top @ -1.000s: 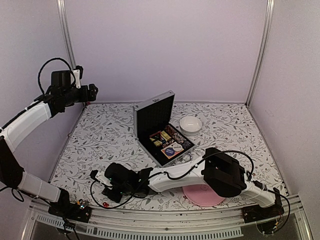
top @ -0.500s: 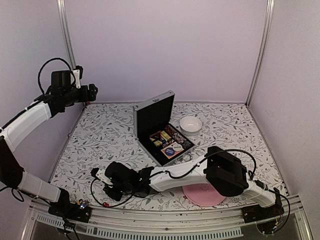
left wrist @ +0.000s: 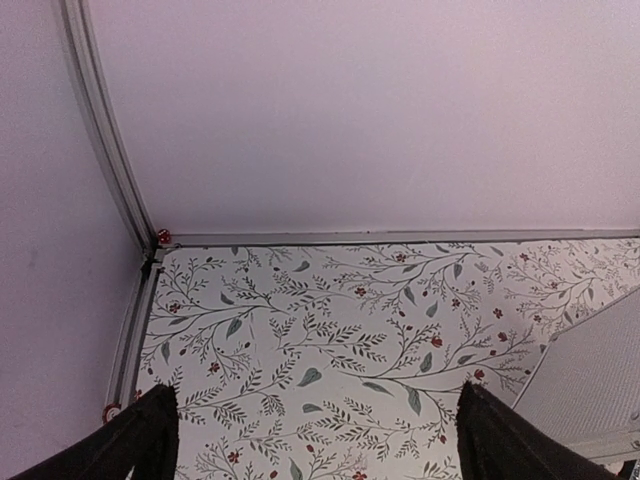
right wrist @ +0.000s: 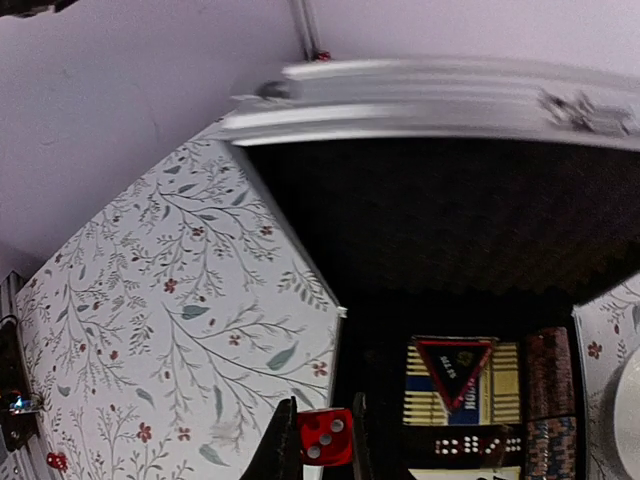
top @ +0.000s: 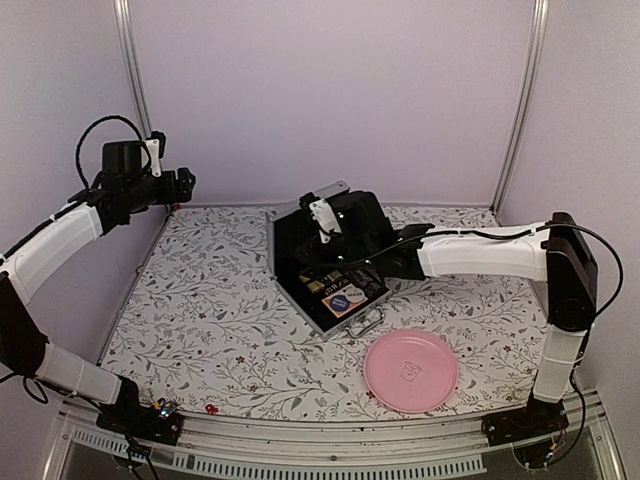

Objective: Pack up texas hold em set

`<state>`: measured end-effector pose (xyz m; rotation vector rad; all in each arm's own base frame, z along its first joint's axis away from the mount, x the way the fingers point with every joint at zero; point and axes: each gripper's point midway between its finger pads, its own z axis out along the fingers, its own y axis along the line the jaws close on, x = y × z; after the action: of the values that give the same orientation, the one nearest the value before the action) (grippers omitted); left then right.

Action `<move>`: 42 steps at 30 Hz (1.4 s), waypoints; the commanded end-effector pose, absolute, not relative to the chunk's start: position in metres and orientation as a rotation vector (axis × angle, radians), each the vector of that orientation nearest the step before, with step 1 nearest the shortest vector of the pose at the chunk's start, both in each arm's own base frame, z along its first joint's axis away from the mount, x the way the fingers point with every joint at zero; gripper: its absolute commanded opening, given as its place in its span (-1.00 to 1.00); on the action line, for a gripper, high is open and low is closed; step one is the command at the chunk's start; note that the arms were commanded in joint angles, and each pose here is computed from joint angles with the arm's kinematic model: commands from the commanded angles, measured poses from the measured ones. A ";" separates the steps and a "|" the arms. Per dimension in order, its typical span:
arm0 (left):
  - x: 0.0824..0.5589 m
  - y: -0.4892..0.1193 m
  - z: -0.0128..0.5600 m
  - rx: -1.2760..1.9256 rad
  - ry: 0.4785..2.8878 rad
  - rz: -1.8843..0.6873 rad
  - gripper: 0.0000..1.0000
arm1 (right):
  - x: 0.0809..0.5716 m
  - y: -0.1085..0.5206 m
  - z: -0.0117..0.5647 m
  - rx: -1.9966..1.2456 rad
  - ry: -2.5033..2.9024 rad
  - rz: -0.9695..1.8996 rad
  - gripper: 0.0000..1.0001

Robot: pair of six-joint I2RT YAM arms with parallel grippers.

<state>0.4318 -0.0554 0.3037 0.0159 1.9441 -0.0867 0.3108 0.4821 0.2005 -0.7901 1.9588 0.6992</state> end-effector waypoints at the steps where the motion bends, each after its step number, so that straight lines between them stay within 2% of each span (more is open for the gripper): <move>1: 0.432 -0.057 0.302 0.029 1.936 -0.077 0.93 | 0.326 0.436 0.137 -0.721 2.199 0.699 -0.95; 15: 0.437 -0.055 0.292 0.027 1.959 -0.055 0.93 | 0.346 0.424 0.064 -0.679 2.415 0.583 -0.95; 38: 0.436 -0.059 0.292 0.036 1.959 -0.073 0.93 | 0.363 0.426 0.042 -0.746 2.423 0.438 -0.95; 42: 0.436 -0.059 0.293 0.035 1.959 -0.076 0.93 | 0.364 0.425 0.041 -0.742 2.426 0.418 -0.90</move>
<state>0.4347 -0.0539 0.2988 0.0159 1.9525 -0.0701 0.3604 0.4231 0.0428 -0.7342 2.4302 0.4566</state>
